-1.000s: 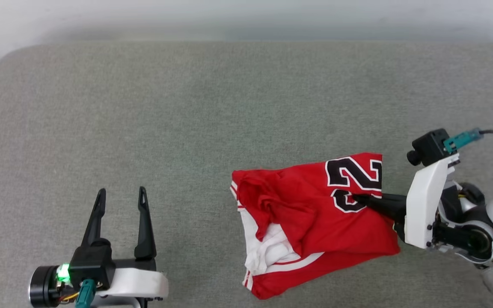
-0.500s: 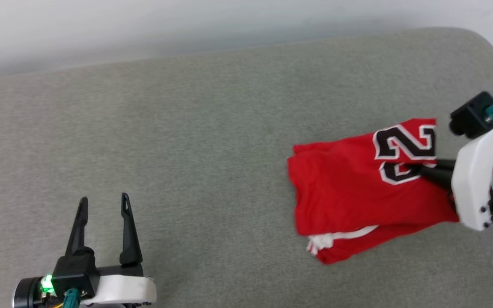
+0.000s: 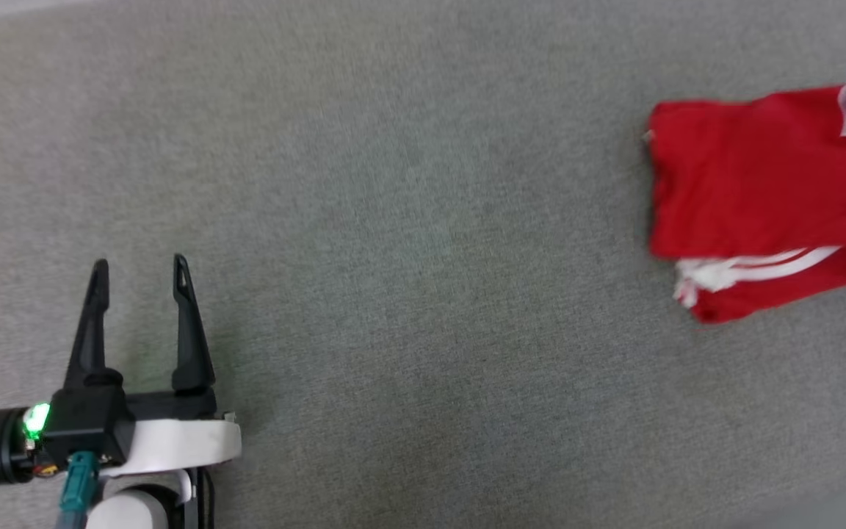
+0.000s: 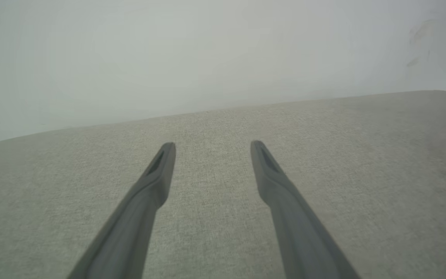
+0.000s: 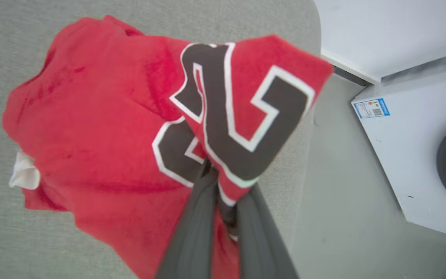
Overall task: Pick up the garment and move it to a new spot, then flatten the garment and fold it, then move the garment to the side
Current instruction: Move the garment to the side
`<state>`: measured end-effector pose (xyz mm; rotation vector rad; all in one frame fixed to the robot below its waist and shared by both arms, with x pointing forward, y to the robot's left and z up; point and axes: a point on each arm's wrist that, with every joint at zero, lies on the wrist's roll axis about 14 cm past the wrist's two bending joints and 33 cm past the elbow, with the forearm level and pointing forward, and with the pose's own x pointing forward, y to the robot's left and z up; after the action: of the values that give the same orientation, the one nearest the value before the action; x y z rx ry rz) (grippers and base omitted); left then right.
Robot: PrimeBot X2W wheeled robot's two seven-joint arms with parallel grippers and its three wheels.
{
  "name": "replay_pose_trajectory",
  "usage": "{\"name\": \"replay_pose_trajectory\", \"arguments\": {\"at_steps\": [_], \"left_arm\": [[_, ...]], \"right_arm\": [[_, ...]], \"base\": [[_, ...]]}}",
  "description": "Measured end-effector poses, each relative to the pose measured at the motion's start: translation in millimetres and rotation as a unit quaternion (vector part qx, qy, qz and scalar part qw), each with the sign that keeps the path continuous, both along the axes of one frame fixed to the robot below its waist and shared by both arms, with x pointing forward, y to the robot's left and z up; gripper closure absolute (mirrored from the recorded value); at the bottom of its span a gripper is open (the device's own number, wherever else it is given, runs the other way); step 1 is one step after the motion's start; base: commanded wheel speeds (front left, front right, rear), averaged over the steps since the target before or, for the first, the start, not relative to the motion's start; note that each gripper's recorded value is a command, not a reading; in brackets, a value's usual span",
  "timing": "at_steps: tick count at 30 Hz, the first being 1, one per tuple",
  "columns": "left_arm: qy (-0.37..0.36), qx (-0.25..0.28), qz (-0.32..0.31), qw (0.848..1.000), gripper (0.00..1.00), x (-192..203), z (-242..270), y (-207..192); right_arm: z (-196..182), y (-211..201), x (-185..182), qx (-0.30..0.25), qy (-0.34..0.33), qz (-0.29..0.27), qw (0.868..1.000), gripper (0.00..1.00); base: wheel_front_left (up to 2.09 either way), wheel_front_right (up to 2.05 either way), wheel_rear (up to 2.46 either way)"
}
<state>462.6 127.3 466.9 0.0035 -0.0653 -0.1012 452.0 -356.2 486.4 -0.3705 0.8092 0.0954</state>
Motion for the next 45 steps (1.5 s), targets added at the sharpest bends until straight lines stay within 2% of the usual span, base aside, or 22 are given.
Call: {"name": "replay_pose_trajectory", "arguments": {"at_steps": [2, 9, 17, 19, 21, 23, 25, 29, 32, 35, 38, 42, 45], "left_arm": [[0.005, 0.0, -0.003, 1.0, 0.0, 7, -8, -1], [0.02, 0.003, -0.011, 1.0, 0.0, 27, -36, -3], [0.031, 0.004, -0.009, 0.999, 0.0, 40, -60, -1], [0.034, 0.005, -0.008, 0.999, 0.0, 41, -63, 0], [0.033, 0.005, -0.007, 0.999, 0.0, 41, -62, 0], [0.031, 0.006, -0.005, 0.999, 0.0, 40, -59, 1], [0.026, 0.007, -0.002, 1.0, 0.0, 39, -52, 2], [0.016, 0.008, 0.007, 1.0, 0.0, 30, -35, 6], [0.006, 0.005, 0.017, 1.0, 0.0, 21, -19, 10], [0.002, 0.003, 0.028, 1.0, 0.0, 8, -7, 15], [-0.003, 0.004, 0.04, 0.999, 0.0, -6, 5, 23], [-0.009, 0.005, 0.047, 0.999, 0.0, -24, 19, 28], [-0.016, 0.006, 0.054, 0.998, 0.0, -36, 28, 32]], "right_arm": [[-5, -24, 4, -0.032, 0.008, -0.02, 0.999, 1.0], [-21, -85, 18, -0.082, 0.02, -0.1, 0.991, 1.0], [-44, -122, 25, -0.104, 0.026, -0.165, 0.98, 1.0], [-50, -122, 29, -0.11, 0.02, -0.162, 0.98, 1.0], [-49, -123, 33, -0.112, 0.006, -0.166, 0.98, 0.0], [-48, -120, 34, -0.106, -0.005, -0.171, 0.98, 0.0], [-37, -120, 38, -0.13, -0.025, -0.153, 0.979, 0.0], [9, -107, 62, -0.135, -0.118, -0.127, 0.976, 0.0], [47, -90, 76, -0.145, -0.197, -0.087, 0.966, 0.0], [89, -56, 91, -0.122, -0.3, -0.046, 0.945, 0.0], [124, -24, 94, -0.091, -0.394, -0.013, 0.914, 0.0], [139, 20, 85, -0.041, -0.468, 0.021, 0.883, 0.0], [143, 57, 79, 0.001, -0.498, 0.045, 0.866, 0.0]], "base": [[0.0, 0.0, 0.0], [0.0, 0.0, 0.0], [0.0, 0.0, 0.0], [0.0, 0.0, 0.0], [0.0, 0.0, 0.0], [0.0, 0.0, 0.0], [0.0, 0.0, 0.0], [0.0, 0.0, 0.0], [0.0, 0.0, 0.0], [0.0, 0.0, 0.0], [0.0, 0.0, 0.0], [0.0, 0.0, 0.0], [0.0, 0.0, 0.0]]}}
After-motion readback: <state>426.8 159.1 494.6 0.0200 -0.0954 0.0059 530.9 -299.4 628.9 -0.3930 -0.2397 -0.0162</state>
